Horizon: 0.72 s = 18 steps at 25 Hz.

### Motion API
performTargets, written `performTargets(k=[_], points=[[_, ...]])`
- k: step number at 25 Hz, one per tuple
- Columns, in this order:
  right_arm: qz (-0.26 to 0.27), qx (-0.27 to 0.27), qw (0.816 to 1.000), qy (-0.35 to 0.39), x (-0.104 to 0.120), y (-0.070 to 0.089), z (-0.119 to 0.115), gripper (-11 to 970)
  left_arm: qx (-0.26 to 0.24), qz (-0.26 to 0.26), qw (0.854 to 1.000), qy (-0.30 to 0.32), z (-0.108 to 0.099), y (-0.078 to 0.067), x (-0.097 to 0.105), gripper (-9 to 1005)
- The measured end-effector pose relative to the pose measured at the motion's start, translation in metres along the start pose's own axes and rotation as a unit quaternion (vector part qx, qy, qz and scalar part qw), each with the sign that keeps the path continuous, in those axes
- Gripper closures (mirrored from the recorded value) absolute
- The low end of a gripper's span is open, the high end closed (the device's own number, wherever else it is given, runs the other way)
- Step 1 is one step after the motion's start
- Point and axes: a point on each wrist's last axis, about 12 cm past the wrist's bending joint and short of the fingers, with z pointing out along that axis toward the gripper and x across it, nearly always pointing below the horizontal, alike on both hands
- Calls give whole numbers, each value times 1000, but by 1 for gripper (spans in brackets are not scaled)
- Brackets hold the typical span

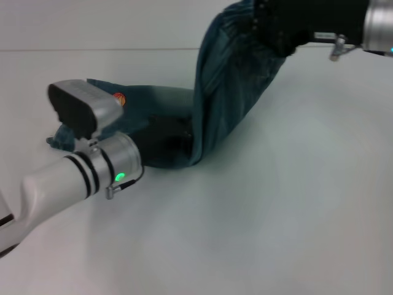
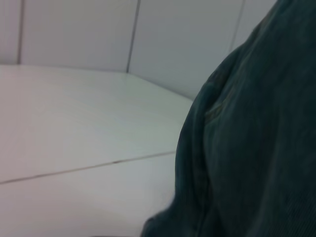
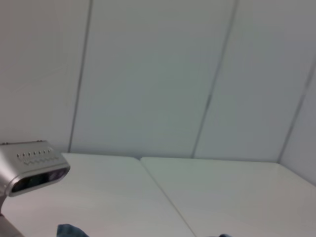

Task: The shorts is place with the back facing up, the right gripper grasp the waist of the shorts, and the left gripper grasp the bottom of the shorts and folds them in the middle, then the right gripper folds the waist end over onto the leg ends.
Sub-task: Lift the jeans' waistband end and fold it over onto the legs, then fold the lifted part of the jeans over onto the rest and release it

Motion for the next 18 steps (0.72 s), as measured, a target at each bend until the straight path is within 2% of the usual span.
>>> performTargets(k=[4,6,10,12,15,18], points=[[-13,-16,1000,1,-12,-2,23,869,-65,-19,997,-42,-21,20,6,996],[-18,-27,999,2,-17,-1,32,872,-107,-18,991,-83,-41,32,10,996],[-38,-57,998,18,-26,3,55,874,-185,-16,967,-174,-90,52,17,996],[-48,-73,996,27,-30,8,67,874,-225,-25,947,-227,-122,58,23,996],[-67,-98,992,45,-35,18,89,874,-266,-29,922,-280,-161,59,33,996],[-96,-114,987,63,-38,26,111,873,-281,-29,912,-298,-181,54,43,995]])
